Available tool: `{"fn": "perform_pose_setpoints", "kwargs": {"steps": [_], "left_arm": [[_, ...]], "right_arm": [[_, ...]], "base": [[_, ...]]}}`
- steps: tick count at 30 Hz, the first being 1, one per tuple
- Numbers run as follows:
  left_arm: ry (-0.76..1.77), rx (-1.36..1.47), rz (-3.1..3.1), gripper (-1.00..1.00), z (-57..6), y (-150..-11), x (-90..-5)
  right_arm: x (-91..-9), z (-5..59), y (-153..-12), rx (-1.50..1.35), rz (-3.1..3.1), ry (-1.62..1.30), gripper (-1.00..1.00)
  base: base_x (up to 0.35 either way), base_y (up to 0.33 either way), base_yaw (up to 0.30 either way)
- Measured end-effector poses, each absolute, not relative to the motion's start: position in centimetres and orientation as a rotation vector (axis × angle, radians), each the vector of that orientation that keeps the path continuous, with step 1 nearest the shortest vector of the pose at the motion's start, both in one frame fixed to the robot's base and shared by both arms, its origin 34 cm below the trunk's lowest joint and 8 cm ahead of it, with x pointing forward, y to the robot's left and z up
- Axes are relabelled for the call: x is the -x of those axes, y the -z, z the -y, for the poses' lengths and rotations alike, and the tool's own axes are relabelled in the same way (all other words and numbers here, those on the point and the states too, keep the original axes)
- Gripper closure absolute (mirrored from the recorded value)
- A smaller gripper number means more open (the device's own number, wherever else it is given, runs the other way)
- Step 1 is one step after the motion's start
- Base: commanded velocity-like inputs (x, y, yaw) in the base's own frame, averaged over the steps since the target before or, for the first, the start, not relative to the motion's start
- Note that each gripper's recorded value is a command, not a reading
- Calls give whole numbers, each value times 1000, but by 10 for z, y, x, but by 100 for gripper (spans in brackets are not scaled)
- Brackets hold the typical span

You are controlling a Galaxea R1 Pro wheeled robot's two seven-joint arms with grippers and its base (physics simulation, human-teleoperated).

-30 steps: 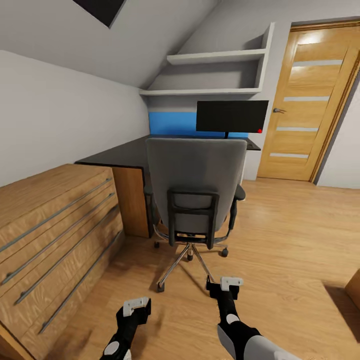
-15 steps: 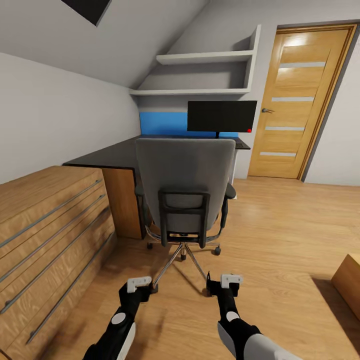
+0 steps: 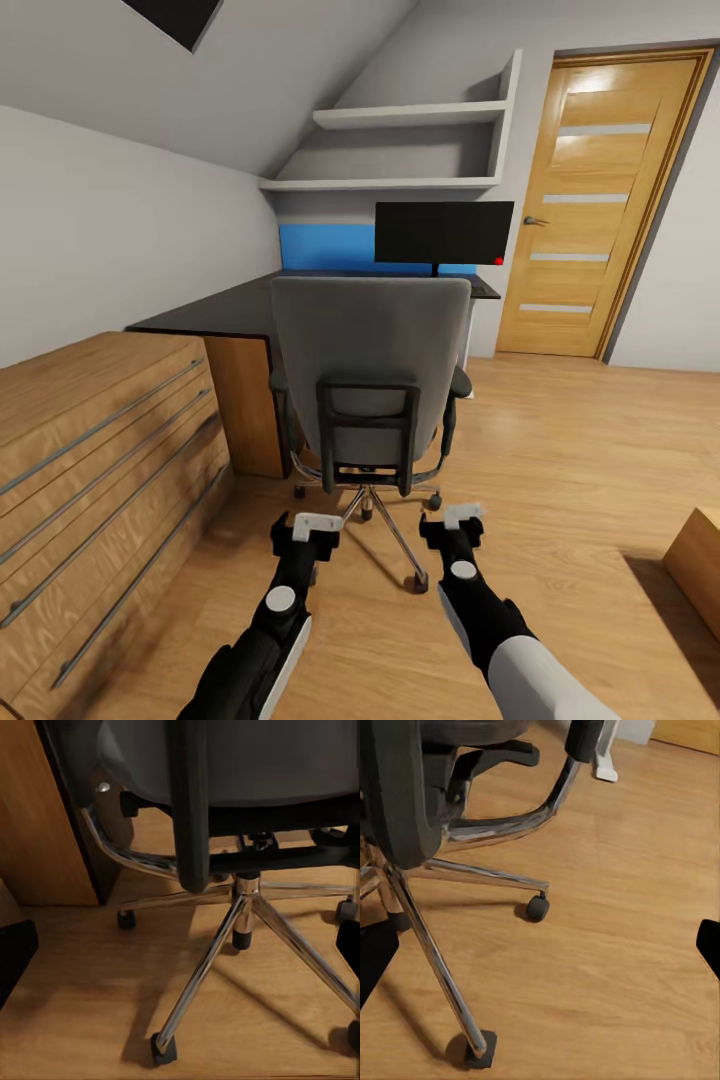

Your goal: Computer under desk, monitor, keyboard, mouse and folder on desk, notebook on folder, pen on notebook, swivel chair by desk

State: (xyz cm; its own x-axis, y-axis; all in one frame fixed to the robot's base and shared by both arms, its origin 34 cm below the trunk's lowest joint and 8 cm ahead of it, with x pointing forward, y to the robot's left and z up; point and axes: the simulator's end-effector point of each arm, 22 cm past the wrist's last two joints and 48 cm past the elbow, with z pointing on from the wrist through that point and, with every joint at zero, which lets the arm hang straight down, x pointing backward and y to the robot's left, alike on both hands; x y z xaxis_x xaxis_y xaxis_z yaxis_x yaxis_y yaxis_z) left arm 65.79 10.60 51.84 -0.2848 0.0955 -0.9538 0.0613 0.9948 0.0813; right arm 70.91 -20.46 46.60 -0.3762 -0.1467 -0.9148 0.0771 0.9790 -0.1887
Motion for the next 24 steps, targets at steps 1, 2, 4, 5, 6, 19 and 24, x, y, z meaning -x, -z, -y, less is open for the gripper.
{"fn": "perform_pose_setpoints", "kwargs": {"steps": [1, 2, 4, 5, 6, 19, 24], "left_arm": [[-33, -116, -1862, -100, -105, -519, -658], [-32, -117, -1862, -100, -105, -520, -658], [-30, -119, -1861, -100, -103, -520, -658], [-30, -119, -1860, -100, -103, -519, -658], [-28, -119, -1857, -100, -103, -518, -657], [-63, -34, -1787, -100, -139, -544, -665], [-62, -24, -1743, -100, -143, -560, -668]], "right_arm": [[-712, 202, -473, 53, -1912, 229, -100], [-713, 200, -476, 54, -1896, 224, -100], [-716, 196, -487, 53, -1837, 205, -100], [-716, 195, -490, 52, -1822, 200, -100], [-716, 194, -493, 50, -1797, 192, -100], [-737, 202, -529, 13, -1742, 206, -100], [-734, 202, -524, 13, -1750, 206, -100]], "base": [[0, 0, 0], [0, 0, 0], [0, 0, 0], [0, 0, 0], [0, 0, 0], [0, 0, 0], [0, 0, 0]]}}
